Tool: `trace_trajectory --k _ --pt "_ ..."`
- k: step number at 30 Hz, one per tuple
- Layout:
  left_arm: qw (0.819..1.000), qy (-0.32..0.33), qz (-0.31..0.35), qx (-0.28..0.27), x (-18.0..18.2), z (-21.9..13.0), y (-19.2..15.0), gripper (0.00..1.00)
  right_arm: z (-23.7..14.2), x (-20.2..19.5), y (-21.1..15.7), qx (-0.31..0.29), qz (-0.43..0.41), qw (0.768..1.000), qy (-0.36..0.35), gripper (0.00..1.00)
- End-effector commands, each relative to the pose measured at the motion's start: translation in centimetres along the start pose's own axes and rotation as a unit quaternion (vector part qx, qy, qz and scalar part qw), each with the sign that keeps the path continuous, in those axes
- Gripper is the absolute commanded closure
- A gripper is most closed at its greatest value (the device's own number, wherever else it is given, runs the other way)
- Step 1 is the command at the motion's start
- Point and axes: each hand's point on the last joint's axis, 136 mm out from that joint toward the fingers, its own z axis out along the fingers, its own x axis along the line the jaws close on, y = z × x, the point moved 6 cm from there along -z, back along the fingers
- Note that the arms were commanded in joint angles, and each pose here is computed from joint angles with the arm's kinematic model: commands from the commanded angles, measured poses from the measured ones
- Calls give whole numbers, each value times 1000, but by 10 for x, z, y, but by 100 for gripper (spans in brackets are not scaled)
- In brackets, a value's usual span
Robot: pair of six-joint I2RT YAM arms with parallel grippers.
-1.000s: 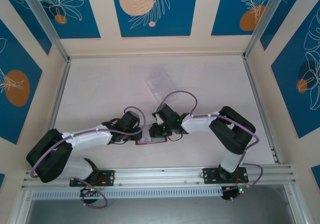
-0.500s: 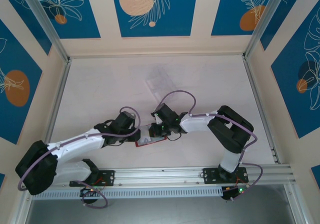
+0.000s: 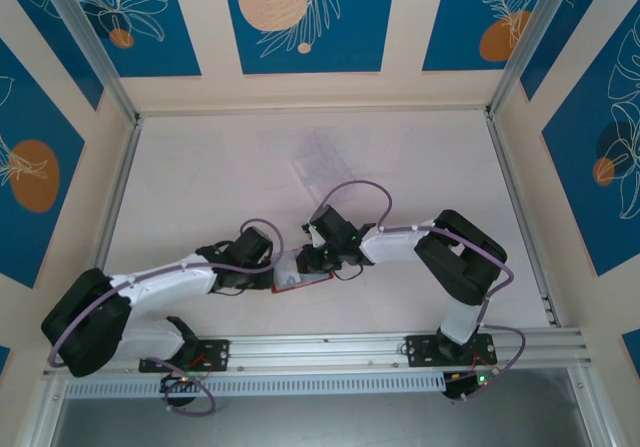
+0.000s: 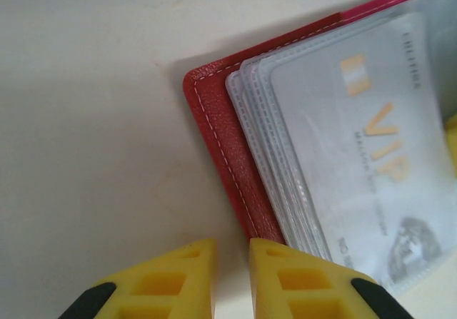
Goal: Put the credit cards into the card holder
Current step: Insert the credit card into the card slot, then close the card holder at the center of the table.
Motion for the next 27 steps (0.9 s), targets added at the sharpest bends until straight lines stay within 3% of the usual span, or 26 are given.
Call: trace_trajectory --k 1,12,21,27 --pt "1000 -9 8 6 -2 9 0 82 0 1 -1 8 -6 1000 4 82" --pt "1000 -10 10 8 -4 14 -1 82 4 7 3 4 -17 1000 -8 78" --pt "1000 -10 13 7 -5 14 1 82 -74 24 10 -75 -52 993 -74 71" --pt "1000 -13 13 8 -6 16 1 82 -96 2 13 -89 -56 975 -197 57"
